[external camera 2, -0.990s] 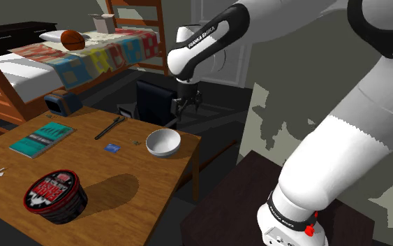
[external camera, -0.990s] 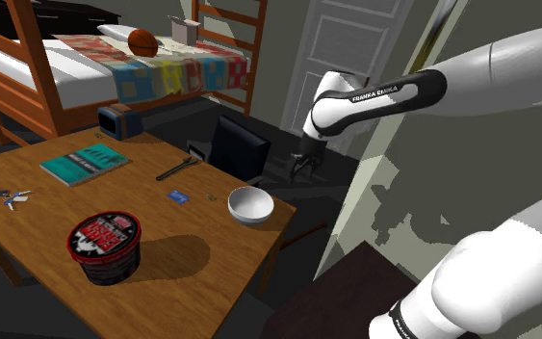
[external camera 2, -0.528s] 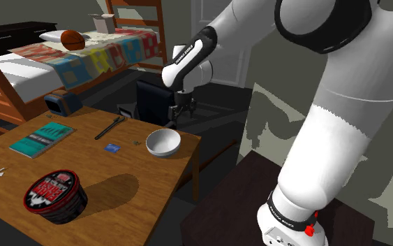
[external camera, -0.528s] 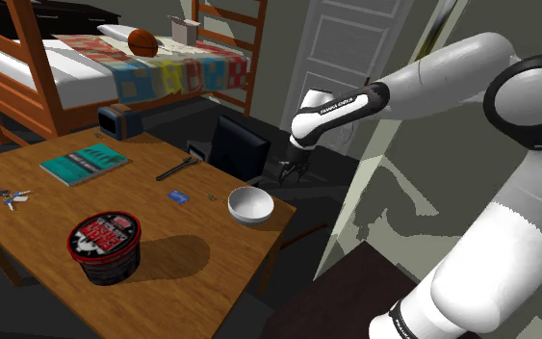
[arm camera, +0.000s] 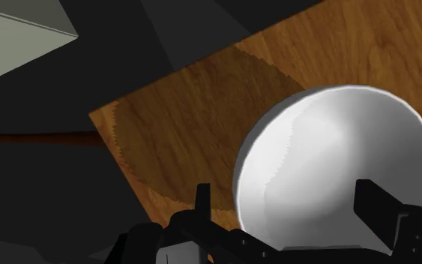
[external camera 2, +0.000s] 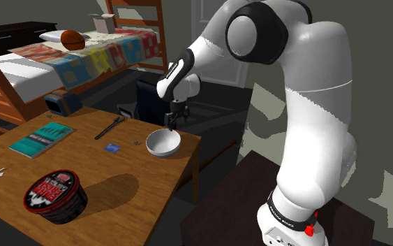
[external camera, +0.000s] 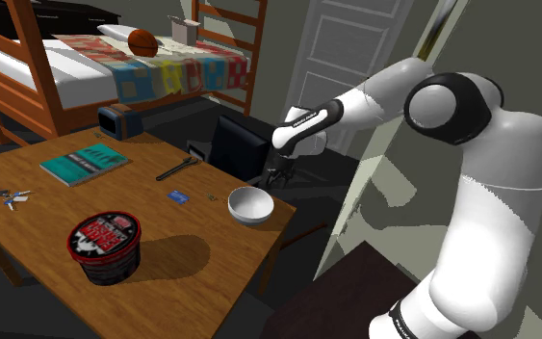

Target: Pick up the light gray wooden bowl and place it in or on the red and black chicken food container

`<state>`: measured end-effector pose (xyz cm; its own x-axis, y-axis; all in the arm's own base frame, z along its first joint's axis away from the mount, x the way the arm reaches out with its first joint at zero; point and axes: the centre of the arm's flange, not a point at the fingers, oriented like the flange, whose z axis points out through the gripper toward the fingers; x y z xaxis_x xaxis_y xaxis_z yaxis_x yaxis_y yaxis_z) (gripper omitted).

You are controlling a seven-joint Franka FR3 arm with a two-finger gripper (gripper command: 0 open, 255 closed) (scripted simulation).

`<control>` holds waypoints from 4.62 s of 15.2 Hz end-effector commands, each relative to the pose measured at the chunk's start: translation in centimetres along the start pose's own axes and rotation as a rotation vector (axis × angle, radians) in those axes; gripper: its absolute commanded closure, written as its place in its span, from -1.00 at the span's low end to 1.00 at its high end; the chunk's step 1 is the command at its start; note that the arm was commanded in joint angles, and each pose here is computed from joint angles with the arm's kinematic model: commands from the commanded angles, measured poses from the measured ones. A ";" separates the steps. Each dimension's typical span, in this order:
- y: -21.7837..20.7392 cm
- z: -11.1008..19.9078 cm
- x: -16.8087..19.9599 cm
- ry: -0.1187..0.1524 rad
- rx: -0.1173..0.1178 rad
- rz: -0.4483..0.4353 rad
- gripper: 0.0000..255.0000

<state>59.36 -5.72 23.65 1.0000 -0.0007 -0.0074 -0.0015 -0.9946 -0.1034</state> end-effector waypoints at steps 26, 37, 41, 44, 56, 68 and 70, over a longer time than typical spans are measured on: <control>2.0 9.0 3.8 -0.005 0.008 0.003 1.00; 1.6 5.3 3.8 -0.005 0.008 0.003 1.00; 1.4 3.2 3.8 -0.005 0.008 0.003 1.00; 1.2 1.6 3.8 -0.005 0.008 0.003 1.00; 0.6 -4.7 3.7 -0.005 0.008 0.003 1.00; -0.1 -11.0 3.7 -0.005 0.008 0.003 1.00; -0.2 -12.0 3.7 -0.005 0.008 0.003 1.00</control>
<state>63.07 -6.80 35.07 0.9999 -0.0033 -0.0132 -0.0048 -0.9938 -0.1115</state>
